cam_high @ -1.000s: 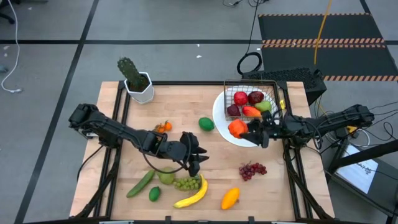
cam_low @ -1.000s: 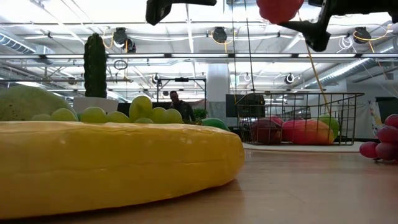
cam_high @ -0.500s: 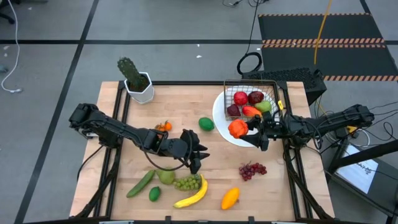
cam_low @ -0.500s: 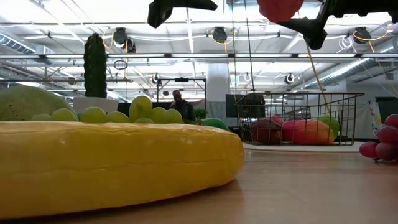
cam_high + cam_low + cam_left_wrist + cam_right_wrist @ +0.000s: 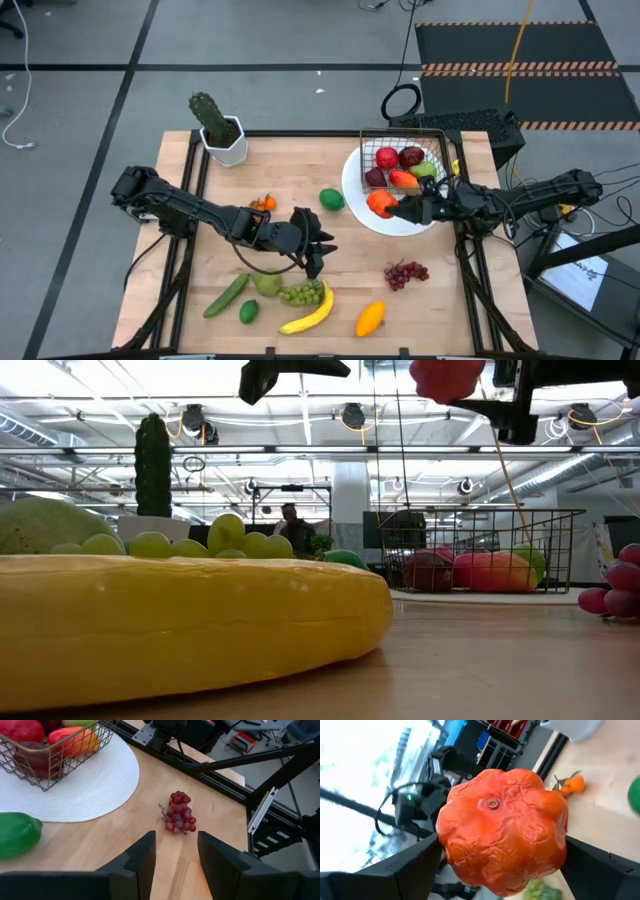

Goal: Build produce basket
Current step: Put the orange pumpkin into the gold wire basket

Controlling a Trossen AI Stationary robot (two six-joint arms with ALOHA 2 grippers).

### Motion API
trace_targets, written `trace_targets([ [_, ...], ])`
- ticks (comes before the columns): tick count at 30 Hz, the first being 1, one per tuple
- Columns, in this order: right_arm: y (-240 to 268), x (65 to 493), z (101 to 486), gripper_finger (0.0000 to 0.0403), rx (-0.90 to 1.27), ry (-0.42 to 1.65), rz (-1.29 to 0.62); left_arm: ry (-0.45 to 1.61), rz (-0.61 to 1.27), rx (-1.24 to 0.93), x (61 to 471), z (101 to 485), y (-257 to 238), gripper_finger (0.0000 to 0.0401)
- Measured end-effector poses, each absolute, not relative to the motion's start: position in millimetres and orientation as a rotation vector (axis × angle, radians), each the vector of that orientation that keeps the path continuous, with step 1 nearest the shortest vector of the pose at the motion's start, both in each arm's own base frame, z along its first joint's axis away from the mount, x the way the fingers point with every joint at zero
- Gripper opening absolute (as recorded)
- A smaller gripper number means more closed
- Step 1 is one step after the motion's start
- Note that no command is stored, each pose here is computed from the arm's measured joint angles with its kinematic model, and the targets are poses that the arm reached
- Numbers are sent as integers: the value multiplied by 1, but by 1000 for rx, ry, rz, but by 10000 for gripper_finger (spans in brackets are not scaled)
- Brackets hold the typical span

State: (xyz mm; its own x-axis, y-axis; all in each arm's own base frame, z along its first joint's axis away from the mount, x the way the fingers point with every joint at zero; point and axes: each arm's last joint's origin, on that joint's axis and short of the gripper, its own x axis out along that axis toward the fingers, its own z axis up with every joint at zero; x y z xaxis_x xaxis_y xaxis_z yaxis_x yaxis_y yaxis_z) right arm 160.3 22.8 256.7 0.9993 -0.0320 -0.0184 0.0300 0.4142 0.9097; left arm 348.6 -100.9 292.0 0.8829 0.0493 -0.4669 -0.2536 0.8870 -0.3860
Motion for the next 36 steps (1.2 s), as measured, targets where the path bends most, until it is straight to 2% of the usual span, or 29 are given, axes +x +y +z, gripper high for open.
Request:
trace_targets([
  [11,22,160,257,357,1525,-13,-43,409,138,-471,350,297,-105,145],
  [15,21,160,257,357,1596,-53,-81,409,133,-456,350,297,-105,145],
  [19,16,160,258,357,1498,-130,-147,412,135,-453,350,297,-105,145],
  [24,13,160,271,357,1292,-241,-89,416,126,-449,350,297,-106,145],
  [28,8,159,277,357,1218,-309,-91,415,129,-405,350,299,-100,145],
  [36,-18,162,284,357,1076,-322,-282,414,149,-358,346,306,-87,145],
])
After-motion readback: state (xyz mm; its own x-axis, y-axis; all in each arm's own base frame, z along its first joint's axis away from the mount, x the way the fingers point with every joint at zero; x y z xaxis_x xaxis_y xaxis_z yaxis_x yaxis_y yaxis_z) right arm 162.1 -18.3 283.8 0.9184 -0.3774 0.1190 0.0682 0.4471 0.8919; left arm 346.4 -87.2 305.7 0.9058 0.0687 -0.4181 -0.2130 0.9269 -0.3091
